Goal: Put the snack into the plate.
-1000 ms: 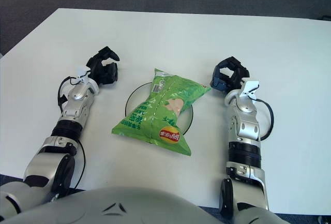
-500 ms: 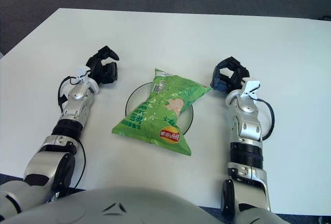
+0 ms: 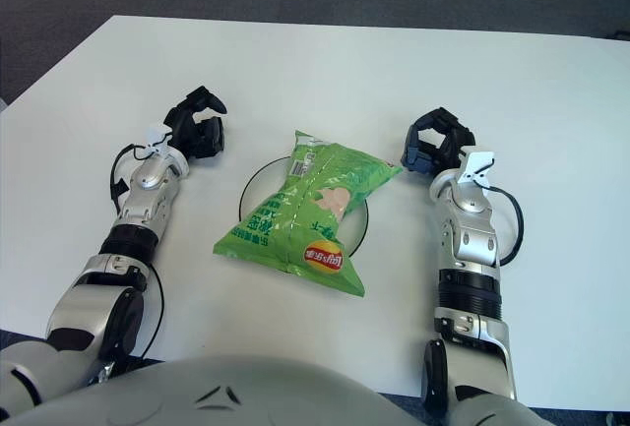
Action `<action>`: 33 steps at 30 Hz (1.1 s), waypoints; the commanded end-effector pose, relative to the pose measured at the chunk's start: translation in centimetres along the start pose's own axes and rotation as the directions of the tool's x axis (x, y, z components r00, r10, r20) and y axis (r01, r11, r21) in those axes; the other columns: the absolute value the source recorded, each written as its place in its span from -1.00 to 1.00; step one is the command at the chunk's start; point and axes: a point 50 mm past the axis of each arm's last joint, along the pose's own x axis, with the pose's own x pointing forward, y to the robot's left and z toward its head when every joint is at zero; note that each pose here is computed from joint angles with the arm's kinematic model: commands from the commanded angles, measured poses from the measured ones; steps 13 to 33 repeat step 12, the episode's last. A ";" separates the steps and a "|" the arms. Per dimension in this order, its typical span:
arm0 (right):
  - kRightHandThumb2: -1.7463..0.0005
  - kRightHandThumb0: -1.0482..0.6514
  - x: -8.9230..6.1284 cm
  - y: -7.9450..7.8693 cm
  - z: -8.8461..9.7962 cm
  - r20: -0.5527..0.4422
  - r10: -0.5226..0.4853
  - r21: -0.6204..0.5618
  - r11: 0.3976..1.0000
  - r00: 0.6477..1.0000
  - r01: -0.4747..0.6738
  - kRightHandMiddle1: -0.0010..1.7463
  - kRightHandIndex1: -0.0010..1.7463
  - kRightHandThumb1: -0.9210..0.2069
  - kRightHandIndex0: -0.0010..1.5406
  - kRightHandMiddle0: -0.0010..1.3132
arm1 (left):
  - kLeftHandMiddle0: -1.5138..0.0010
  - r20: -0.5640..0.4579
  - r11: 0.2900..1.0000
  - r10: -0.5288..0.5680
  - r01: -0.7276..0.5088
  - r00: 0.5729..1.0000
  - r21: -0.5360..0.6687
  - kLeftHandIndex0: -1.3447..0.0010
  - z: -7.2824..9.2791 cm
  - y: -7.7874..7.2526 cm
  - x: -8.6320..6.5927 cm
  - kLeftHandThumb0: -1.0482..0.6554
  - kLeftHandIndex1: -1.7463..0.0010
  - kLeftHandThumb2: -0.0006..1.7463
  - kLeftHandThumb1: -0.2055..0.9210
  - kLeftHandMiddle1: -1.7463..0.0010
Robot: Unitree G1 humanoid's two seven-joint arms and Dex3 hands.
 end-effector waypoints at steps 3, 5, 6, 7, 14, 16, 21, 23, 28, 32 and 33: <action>-0.59 -0.36 -0.8 -0.3 -3.4 -0.155 -0.021 -0.035 0.999 0.988 0.016 1.00 1.00 0.18 0.71 0.01 | -0.43 -0.117 1.000 0.018 -0.020 0.993 -0.020 0.19 -2.7 0.1 -1.6 -0.30 -1.00 0.38 0.08 -1.00; -0.59 -0.35 -0.8 -0.3 -3.4 -0.152 -0.022 -0.035 0.999 0.988 0.017 1.00 1.00 0.18 0.70 0.01 | -0.42 -0.119 1.000 0.015 -0.018 0.993 -0.020 0.20 -2.7 0.1 -1.6 -0.29 -1.00 0.38 0.09 -1.00; -0.59 -0.35 -0.8 -0.4 -3.4 -0.151 -0.022 -0.035 0.999 0.988 0.017 1.00 1.00 0.18 0.70 0.00 | -0.42 -0.120 1.000 0.014 -0.016 0.993 -0.021 0.20 -2.8 0.1 -1.6 -0.29 -1.00 0.37 0.10 -1.00; -0.59 -0.35 -0.8 -0.4 -3.4 -0.149 -0.023 -0.035 0.999 0.989 0.018 1.00 1.00 0.17 0.70 0.00 | -0.42 -0.120 1.000 0.013 -0.015 0.993 -0.021 0.20 -2.8 0.1 -1.6 -0.29 -1.00 0.37 0.10 -1.00; -0.59 -0.35 -0.7 -0.4 -3.4 -0.144 -0.027 -0.037 0.999 0.989 0.022 1.00 1.00 0.17 0.69 0.00 | -0.41 -0.122 1.000 0.012 -0.015 0.992 -0.025 0.21 -2.8 0.2 -1.6 -0.29 -1.00 0.36 0.11 -1.00; -0.59 -0.35 -0.7 -0.4 -3.4 -0.144 -0.027 -0.037 0.999 0.989 0.022 1.00 1.00 0.17 0.69 0.00 | -0.41 -0.122 1.000 0.012 -0.015 0.992 -0.025 0.21 -2.8 0.2 -1.6 -0.29 -1.00 0.36 0.11 -1.00; -0.59 -0.35 -0.7 -0.4 -3.4 -0.144 -0.027 -0.037 0.999 0.989 0.022 1.00 1.00 0.17 0.69 0.00 | -0.41 -0.122 1.000 0.012 -0.015 0.992 -0.025 0.21 -2.8 0.2 -1.6 -0.29 -1.00 0.36 0.11 -1.00; -0.59 -0.35 -0.7 -0.4 -3.4 -0.144 -0.027 -0.037 0.999 0.989 0.022 1.00 1.00 0.17 0.69 0.00 | -0.41 -0.122 1.000 0.012 -0.015 0.992 -0.025 0.21 -2.8 0.2 -1.6 -0.29 -1.00 0.36 0.11 -1.00; -0.59 -0.35 -0.7 -0.4 -3.4 -0.144 -0.027 -0.037 0.999 0.989 0.022 1.00 1.00 0.17 0.69 0.00 | -0.41 -0.122 1.000 0.012 -0.015 0.992 -0.025 0.21 -2.8 0.2 -1.6 -0.29 -1.00 0.36 0.11 -1.00; -0.59 -0.35 -0.7 -0.4 -3.4 -0.144 -0.027 -0.037 0.999 0.989 0.022 1.00 1.00 0.17 0.69 0.00 | -0.41 -0.122 1.000 0.012 -0.015 0.992 -0.025 0.21 -2.8 0.2 -1.6 -0.29 -1.00 0.36 0.11 -1.00; -0.59 -0.35 -0.7 -0.4 -3.4 -0.144 -0.027 -0.037 0.999 0.989 0.022 1.00 1.00 0.17 0.69 0.00 | -0.41 -0.122 1.000 0.012 -0.015 0.992 -0.025 0.21 -2.8 0.2 -1.6 -0.29 -1.00 0.36 0.11 -1.00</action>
